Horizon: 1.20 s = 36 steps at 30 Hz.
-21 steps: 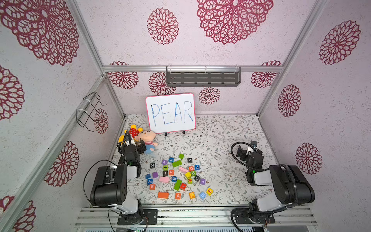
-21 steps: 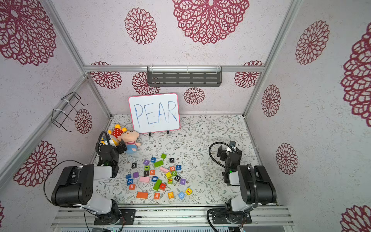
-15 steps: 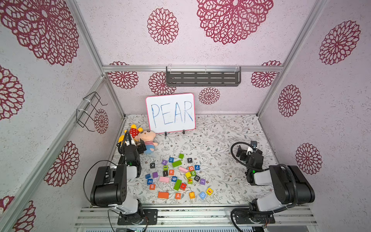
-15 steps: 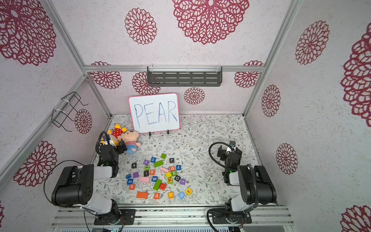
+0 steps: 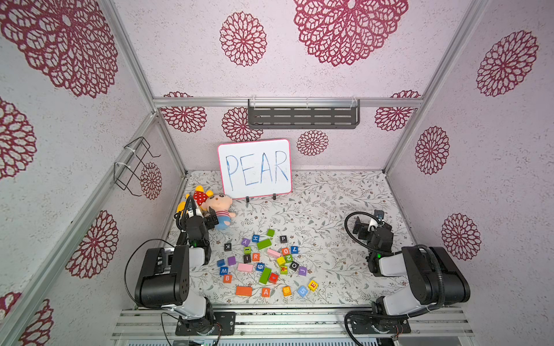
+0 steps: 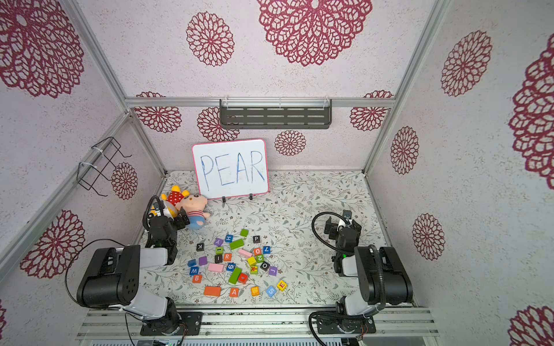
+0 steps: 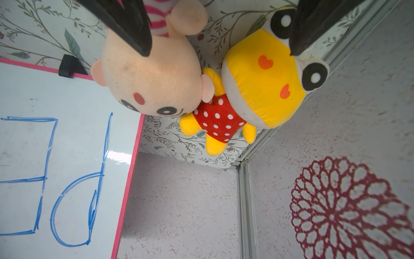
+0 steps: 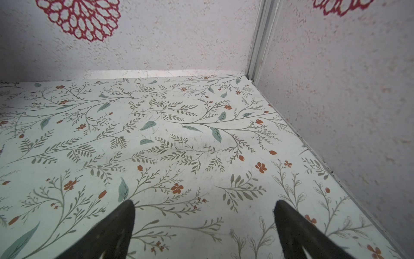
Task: Spell the uppercase word “pear” with letter blocks
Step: Move the letter block to the center of the board.
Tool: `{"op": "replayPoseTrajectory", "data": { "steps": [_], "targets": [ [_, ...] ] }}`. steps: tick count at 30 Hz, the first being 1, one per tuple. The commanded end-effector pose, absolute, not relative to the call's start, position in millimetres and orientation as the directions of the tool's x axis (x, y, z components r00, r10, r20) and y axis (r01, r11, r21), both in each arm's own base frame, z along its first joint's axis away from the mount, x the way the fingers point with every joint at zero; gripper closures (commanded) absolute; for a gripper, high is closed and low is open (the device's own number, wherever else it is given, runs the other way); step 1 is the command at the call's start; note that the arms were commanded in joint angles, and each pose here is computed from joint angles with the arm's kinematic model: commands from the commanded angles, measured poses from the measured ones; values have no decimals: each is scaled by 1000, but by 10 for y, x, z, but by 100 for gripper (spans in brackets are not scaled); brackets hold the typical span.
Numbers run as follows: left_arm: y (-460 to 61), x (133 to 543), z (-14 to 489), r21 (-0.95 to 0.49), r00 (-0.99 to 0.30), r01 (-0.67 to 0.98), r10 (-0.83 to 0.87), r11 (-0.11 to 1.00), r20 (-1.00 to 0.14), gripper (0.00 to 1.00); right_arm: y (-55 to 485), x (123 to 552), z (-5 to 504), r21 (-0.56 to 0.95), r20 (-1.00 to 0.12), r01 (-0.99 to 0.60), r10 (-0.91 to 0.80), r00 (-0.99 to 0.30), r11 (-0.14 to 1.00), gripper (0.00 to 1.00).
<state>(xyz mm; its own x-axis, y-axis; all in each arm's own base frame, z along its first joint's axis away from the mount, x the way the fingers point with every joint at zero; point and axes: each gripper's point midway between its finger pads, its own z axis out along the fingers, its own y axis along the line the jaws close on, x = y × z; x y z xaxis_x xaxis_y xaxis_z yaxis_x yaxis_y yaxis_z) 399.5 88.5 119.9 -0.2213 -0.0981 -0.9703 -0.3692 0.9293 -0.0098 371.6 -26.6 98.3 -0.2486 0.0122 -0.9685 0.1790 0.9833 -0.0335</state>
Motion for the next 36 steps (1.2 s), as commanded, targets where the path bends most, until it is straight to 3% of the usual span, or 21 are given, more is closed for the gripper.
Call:
{"op": "replayPoseTrajectory", "data": {
  "steps": [1,7,14,19,26,36],
  "targets": [
    [878,3991,1228,-7,-209,-365,-89,931,-974,2,-251,3786,1117,-21,-979,174,15,-202,985,1],
    [1084,3844,1504,8,-205,-515,-114,857,-972,2,-81,3856,1210,-53,-965,85,-29,-262,995,1],
    [638,3768,1840,20,-351,-504,-184,864,-918,2,39,3865,1477,52,-925,177,114,-363,983,1],
    [-7,3664,1748,-73,-469,-395,-270,916,-841,2,754,3743,1353,201,-851,3,176,-495,980,1],
    [-842,3485,1469,-200,-636,-199,-282,959,-718,1,2023,3425,788,260,-622,-219,-11,-783,940,1],
    [-924,3205,1356,-285,-672,-181,-330,941,-664,1,2964,3392,807,232,-584,-358,-165,-795,904,2]
  ]
}}
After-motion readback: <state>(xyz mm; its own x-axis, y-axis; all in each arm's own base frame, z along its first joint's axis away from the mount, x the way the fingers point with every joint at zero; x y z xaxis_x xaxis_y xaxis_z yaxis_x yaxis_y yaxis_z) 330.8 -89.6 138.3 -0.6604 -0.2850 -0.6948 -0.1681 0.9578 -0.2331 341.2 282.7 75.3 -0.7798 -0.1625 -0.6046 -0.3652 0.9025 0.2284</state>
